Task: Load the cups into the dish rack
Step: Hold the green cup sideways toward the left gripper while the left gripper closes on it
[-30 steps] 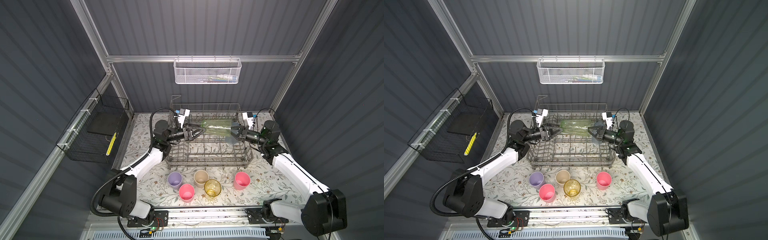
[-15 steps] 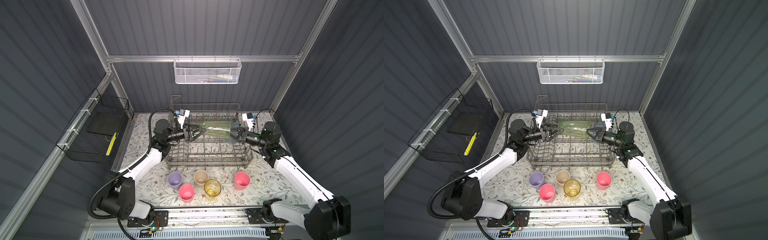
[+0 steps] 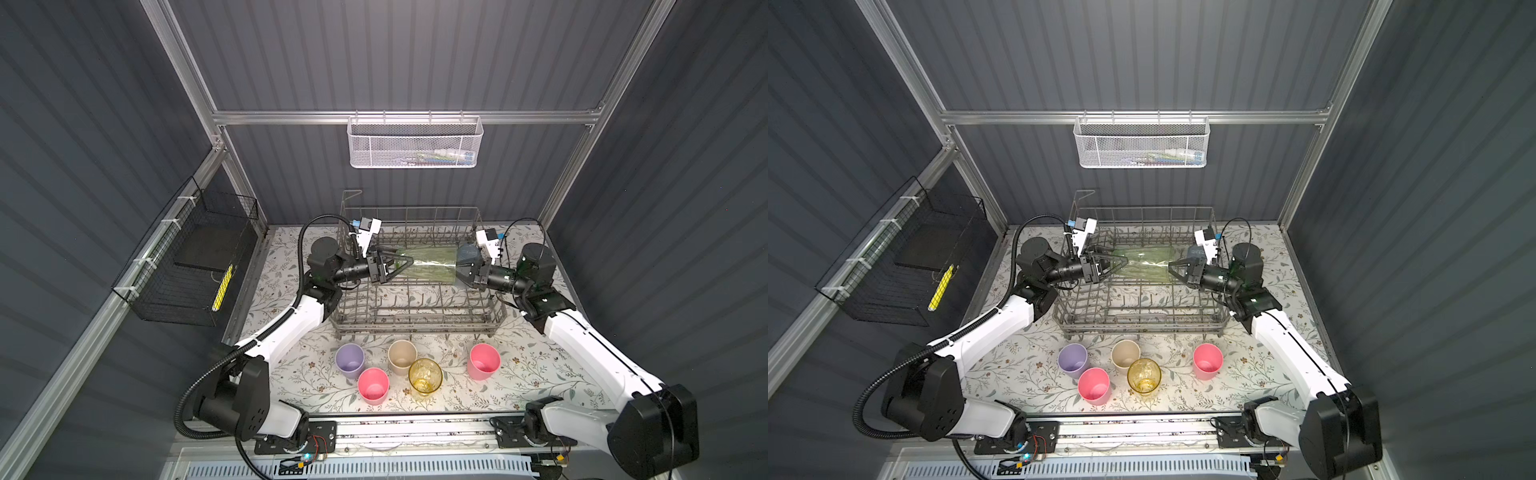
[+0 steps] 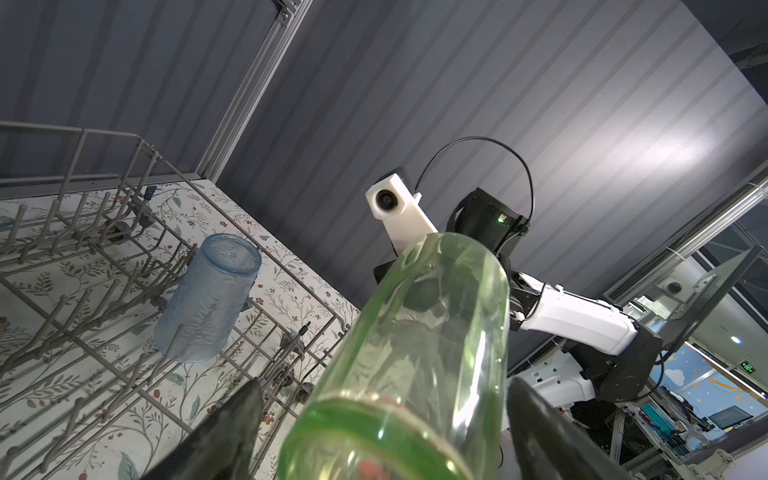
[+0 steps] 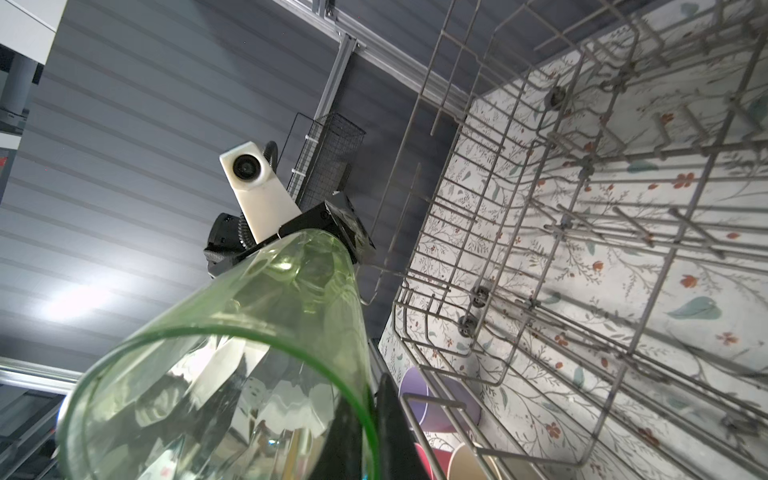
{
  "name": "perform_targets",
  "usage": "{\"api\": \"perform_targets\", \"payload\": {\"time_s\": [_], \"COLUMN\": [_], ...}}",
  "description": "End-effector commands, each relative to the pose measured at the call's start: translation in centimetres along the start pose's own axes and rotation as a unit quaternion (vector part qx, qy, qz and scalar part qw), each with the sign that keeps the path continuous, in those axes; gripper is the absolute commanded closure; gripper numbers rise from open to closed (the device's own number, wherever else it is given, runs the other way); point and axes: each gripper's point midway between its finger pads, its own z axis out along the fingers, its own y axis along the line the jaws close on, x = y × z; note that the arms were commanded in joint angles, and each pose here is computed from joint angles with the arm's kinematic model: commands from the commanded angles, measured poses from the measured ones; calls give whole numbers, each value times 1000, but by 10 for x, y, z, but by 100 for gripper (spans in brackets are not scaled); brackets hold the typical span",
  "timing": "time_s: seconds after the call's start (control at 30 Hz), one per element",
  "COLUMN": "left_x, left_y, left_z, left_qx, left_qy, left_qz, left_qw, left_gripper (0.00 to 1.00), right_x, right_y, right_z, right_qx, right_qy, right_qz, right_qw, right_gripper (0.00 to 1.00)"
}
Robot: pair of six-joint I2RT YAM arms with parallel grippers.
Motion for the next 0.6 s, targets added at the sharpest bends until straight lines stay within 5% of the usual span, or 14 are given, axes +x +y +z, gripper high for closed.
{"api": "perform_targets", "payload": {"time_s": [0.0, 0.57], "left_x": [-1, 4], "left_y": [-14, -24], "left_z": [1, -1], "left_qx": [28, 49], "left_qy": [10, 21], "left_qz": [16, 29], "left_qw": [999, 998], "left_gripper": [9, 23], "right_x": [-6, -13], "right_y": [31, 30], "right_z": [0, 10], "right_qx": [-43, -68], "right_qy": [14, 35], "right_qz": [-50, -36], "right_qw": [998, 996], "right_gripper": [100, 100]}}
